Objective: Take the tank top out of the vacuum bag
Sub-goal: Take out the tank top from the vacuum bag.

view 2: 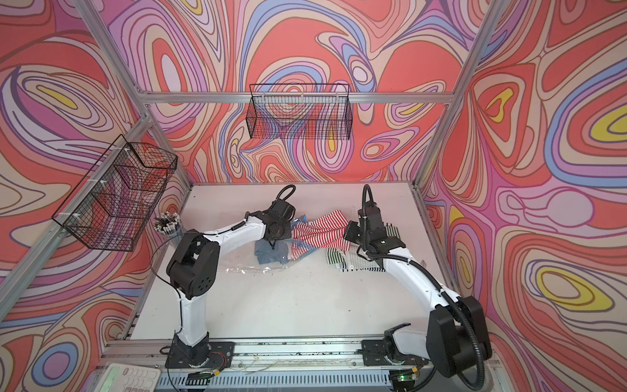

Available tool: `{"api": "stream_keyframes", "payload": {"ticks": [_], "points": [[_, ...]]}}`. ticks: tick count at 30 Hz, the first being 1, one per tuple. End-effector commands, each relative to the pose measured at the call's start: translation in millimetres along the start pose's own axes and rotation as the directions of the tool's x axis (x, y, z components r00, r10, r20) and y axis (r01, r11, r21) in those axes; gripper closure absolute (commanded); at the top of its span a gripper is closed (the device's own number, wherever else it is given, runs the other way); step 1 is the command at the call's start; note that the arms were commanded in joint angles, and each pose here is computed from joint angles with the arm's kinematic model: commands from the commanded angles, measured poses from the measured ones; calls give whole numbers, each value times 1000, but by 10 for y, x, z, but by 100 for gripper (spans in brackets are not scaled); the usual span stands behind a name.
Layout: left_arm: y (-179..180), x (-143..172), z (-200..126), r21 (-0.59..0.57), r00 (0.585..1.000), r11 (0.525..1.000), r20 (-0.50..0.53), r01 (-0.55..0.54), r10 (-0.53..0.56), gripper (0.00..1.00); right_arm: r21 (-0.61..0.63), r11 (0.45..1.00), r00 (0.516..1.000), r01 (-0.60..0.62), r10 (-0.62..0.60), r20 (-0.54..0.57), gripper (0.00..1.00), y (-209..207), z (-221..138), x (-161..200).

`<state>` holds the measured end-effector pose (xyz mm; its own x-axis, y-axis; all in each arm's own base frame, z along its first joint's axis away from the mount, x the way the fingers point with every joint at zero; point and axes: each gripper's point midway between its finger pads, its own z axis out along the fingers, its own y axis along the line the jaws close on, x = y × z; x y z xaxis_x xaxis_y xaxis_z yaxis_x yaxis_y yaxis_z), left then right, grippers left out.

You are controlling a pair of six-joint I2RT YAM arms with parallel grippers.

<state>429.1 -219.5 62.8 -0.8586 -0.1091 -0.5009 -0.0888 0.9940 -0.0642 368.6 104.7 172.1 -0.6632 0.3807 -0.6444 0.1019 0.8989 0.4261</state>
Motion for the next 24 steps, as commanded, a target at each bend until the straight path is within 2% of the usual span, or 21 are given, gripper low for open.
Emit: {"api": "stream_keyframes", "payload": {"ticks": [1,8,24], "points": [[266,92,89,-102,999,994,-34,-31,27,100,98,995,998,-2,-5,67,100,-273,-126,-158],[246,119,108,-90,998,995,-46,-38,34,100,207,978,998,-41,30,57,100,-740,-137,-173],[258,86,16,-80,997,995,-40,-62,59,100,307,951,997,-41,17,80,100,-1113,-141,-389]]}}
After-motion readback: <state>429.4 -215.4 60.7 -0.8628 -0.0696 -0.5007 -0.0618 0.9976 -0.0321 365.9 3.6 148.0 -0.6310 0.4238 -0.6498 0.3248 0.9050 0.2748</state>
